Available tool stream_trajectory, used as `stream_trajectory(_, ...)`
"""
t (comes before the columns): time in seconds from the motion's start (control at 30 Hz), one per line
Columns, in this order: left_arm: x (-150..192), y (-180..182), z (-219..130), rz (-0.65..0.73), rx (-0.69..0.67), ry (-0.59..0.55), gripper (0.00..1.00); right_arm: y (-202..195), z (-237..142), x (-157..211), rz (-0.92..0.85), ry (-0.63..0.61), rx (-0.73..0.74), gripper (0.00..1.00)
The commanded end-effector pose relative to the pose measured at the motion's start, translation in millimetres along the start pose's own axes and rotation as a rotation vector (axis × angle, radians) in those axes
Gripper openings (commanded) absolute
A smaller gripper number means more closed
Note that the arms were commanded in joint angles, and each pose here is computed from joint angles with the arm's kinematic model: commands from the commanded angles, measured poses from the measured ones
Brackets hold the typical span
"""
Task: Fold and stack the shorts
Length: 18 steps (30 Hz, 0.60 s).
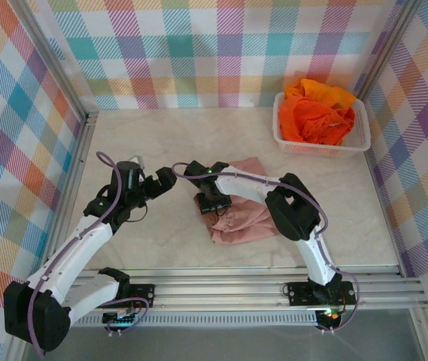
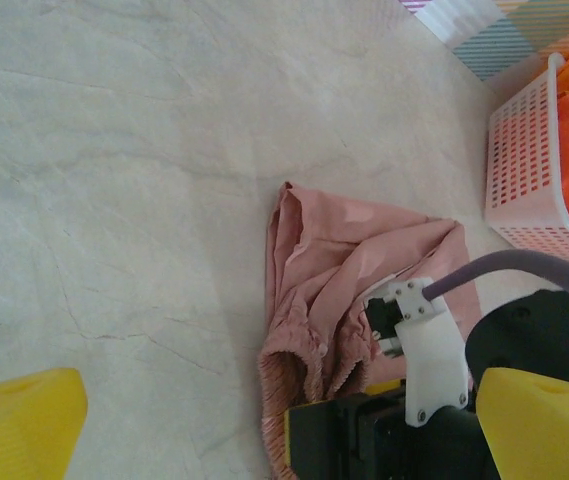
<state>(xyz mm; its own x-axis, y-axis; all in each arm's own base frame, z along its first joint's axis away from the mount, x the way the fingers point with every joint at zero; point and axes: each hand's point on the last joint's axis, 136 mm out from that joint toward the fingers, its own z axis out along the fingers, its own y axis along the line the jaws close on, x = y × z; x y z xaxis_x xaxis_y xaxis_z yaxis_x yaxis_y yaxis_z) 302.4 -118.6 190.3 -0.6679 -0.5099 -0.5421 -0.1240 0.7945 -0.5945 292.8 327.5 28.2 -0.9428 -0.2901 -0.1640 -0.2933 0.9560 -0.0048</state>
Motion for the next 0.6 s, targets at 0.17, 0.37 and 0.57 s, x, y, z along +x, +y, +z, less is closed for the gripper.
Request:
stream_trajectory(0.17,3,-5,-7,0.011,0.044,0.003,1.0,-112,19,26,0.088,0.137,0.116,0.35)
stream_trajectory(0.37,6,-2,-6,0.002,0.045,0.002,1.0,-189,12,41,0.154,0.196,0.135,0.34)
stream_trajectory(0.57,5,-3,-7,0.002,0.051,-0.004,1.0,-253,10,51,0.202,0.227,0.172,0.34)
